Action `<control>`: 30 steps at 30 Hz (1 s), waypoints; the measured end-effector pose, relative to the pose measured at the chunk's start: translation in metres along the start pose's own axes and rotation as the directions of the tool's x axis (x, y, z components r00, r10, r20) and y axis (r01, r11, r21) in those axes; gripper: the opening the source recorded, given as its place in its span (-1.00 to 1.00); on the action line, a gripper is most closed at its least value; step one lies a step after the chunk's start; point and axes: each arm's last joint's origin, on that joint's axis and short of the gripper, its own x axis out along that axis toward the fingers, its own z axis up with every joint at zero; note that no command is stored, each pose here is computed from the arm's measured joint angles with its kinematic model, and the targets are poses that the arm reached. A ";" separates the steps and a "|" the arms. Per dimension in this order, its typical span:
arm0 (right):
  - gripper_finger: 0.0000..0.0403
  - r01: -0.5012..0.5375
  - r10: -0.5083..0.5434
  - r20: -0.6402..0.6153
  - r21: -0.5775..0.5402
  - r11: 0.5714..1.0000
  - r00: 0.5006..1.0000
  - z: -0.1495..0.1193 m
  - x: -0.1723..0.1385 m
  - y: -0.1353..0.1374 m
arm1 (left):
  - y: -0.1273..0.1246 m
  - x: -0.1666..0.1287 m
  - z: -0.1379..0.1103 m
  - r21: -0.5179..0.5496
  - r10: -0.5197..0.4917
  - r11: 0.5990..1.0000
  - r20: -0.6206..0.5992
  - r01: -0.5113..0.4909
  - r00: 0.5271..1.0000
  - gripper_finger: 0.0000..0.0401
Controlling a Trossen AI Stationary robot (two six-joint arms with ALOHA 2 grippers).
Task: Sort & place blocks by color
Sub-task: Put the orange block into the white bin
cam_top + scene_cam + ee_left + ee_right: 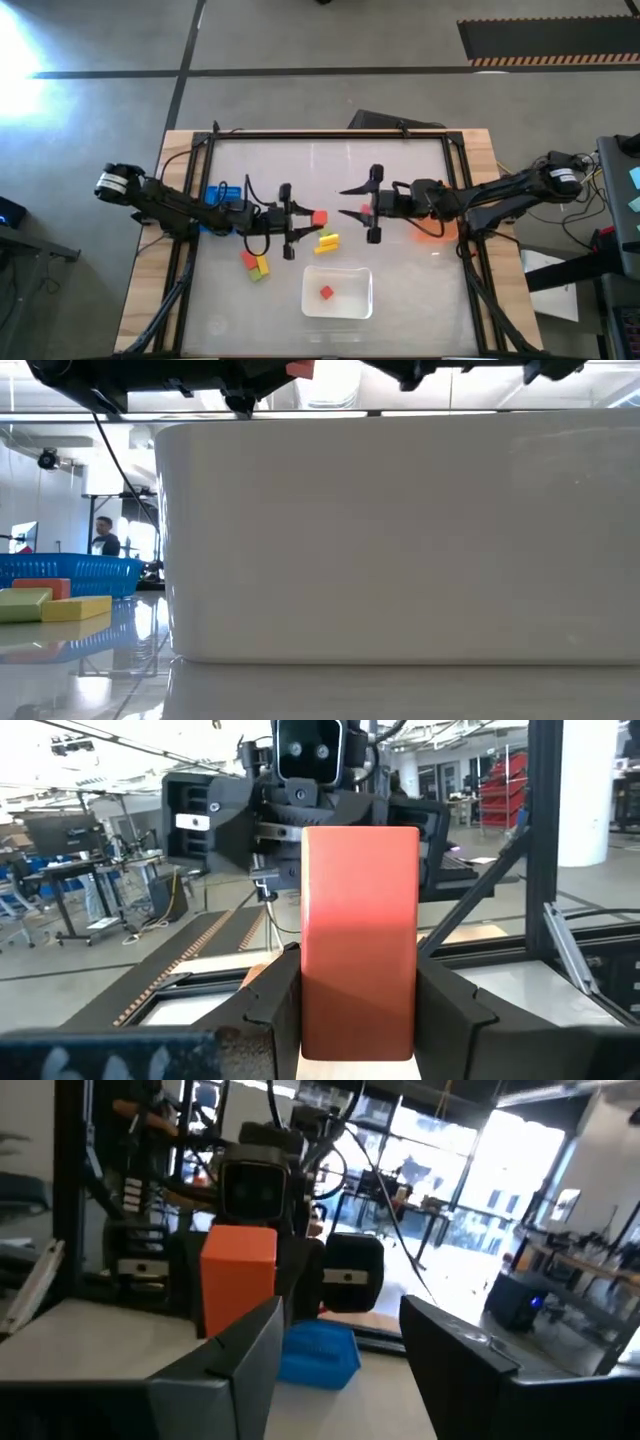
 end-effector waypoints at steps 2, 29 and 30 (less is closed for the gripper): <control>-0.18 -0.006 0.006 -0.026 0.014 1.000 1.000 0.003 -0.006 -0.002 | 0.000 0.000 0.000 0.000 0.000 1.000 0.000 0.000 1.000 -0.40; 0.41 -0.098 0.095 0.034 0.082 0.992 0.995 -0.019 0.016 0.016 | -0.002 -0.001 -0.002 0.005 -0.013 1.000 -0.024 0.013 1.000 -0.40; 0.47 -0.104 0.100 0.044 0.082 0.991 0.994 -0.021 0.020 0.018 | -0.002 -0.001 -0.002 0.005 -0.012 1.000 -0.023 0.012 1.000 -0.40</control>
